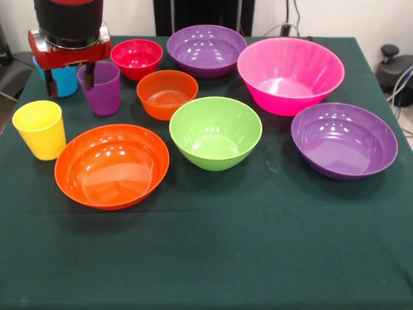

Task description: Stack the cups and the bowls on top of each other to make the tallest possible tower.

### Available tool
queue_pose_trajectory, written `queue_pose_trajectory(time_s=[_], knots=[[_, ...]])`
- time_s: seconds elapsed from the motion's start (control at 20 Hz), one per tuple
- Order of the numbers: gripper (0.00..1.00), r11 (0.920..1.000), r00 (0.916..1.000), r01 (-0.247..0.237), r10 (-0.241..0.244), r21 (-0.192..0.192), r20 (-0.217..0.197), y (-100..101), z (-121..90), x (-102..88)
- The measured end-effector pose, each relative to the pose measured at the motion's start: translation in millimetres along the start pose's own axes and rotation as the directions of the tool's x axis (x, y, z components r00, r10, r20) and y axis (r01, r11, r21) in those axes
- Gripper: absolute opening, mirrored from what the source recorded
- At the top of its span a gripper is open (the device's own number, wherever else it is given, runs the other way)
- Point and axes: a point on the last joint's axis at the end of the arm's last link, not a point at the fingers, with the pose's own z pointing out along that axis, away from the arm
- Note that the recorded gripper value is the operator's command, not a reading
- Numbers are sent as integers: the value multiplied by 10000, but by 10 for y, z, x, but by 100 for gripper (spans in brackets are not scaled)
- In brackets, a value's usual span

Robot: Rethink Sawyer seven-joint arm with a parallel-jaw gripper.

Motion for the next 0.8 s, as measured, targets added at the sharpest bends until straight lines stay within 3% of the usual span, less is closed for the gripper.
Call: queue_pose_trajectory(time_s=[0.45,0.8], knots=[[100,10000,10000,38,-38,-85,-18,-29,69,-59],[100,9999,9995,134,-137,-100,-298,-59,-26,-5]])
